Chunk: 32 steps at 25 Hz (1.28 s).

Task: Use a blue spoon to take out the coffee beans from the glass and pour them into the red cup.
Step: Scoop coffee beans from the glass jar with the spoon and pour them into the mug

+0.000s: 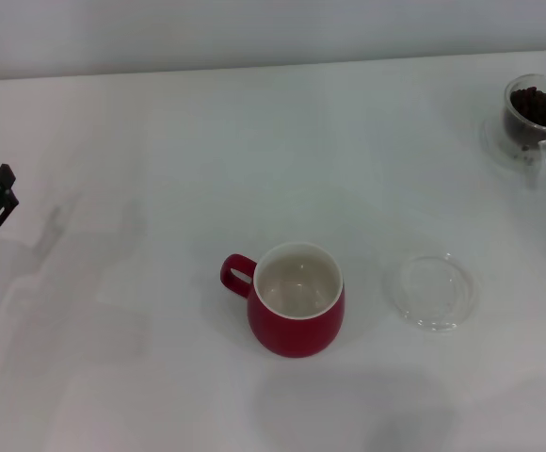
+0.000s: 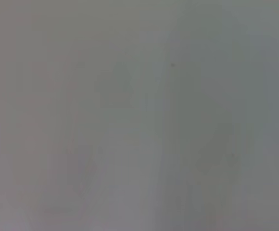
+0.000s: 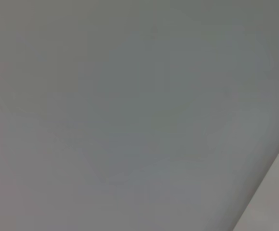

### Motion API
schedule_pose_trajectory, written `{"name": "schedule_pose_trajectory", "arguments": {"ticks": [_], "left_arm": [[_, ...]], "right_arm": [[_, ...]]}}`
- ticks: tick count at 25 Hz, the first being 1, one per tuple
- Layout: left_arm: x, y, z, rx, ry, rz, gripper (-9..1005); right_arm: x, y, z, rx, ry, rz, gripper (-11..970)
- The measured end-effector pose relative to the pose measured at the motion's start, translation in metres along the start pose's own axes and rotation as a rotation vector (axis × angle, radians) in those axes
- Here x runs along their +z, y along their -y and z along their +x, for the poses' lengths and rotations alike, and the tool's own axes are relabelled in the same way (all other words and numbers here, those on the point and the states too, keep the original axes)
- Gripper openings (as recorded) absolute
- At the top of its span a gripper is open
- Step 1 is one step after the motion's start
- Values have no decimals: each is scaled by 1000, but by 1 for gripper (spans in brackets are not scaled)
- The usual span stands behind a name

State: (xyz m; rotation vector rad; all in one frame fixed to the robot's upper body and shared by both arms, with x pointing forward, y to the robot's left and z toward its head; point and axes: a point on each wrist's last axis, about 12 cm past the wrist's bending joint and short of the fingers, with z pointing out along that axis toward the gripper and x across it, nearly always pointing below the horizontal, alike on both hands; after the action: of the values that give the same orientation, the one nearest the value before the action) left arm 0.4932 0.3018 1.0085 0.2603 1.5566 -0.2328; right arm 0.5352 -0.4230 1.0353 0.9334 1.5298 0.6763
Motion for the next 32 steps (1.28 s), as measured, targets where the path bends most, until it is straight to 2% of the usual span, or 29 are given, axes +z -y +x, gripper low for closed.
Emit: {"name": "schedule_pose_trajectory", "arguments": {"ticks": [32], "left_arm": [[3, 1, -1, -1, 1, 4, 862]], "right_arm": [[-4, 4, -14, 75, 35, -2, 143]]}}
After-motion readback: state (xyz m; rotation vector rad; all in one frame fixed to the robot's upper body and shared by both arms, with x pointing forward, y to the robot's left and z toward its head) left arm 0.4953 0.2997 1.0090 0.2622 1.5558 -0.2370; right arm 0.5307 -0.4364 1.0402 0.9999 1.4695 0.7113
